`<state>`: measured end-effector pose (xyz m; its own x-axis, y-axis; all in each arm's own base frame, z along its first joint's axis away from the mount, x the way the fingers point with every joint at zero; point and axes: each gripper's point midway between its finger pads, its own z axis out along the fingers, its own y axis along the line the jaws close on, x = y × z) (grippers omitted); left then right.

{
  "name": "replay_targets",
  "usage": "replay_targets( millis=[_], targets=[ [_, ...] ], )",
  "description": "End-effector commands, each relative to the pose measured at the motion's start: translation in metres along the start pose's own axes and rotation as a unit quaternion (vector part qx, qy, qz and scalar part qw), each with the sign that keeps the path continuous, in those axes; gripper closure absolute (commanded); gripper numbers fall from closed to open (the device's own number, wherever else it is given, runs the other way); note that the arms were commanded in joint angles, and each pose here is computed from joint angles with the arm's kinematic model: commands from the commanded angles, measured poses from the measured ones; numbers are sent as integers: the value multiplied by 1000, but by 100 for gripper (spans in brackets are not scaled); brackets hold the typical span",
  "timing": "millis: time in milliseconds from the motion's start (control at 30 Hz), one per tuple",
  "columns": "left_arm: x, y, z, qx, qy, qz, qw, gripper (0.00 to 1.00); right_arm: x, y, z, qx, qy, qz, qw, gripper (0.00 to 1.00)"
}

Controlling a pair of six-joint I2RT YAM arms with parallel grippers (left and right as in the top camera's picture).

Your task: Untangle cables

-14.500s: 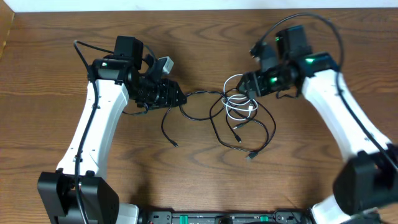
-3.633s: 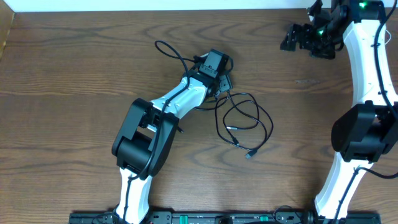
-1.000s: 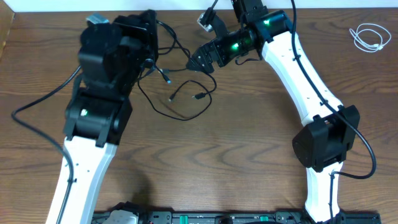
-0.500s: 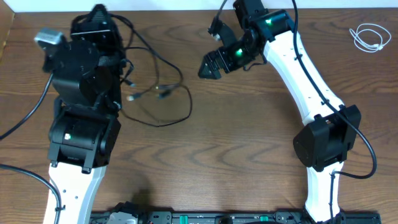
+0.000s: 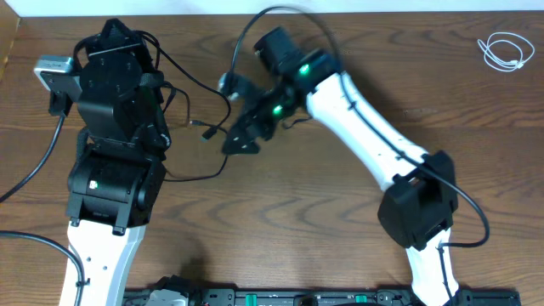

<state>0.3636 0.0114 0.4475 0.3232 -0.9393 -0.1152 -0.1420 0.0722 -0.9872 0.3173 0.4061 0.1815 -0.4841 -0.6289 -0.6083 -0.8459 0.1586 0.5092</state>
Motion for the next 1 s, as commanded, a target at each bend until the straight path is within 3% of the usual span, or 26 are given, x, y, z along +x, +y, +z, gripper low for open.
replay_targets(
  millis=[0,100,300,400,533,633,767,967],
  targets=[
    [6,-4,-1,4,24,10,1000,92,4,11,18,-72,-32,55,995,4],
    [18,-4,-2,5,58,11,998,92,2,-4,38,-81,-72,73,991,2],
    [69,-3,-13,7,204,2,979,93,-11,0,66,-81,-153,-42,984,1],
    [110,3,-26,-4,320,-5,947,93,-21,4,78,-53,-176,-76,980,1],
    [143,19,-42,-30,420,0,907,93,-23,-3,75,-39,-182,-74,980,2],
    [156,32,-51,-37,465,35,884,92,-23,-17,63,-30,-189,-67,979,5],
    [167,32,-64,8,515,104,851,93,-22,-42,35,-32,-203,-32,978,13],
    [176,30,-85,29,568,112,815,93,-15,-75,-13,-49,-226,25,973,20]
  ],
)
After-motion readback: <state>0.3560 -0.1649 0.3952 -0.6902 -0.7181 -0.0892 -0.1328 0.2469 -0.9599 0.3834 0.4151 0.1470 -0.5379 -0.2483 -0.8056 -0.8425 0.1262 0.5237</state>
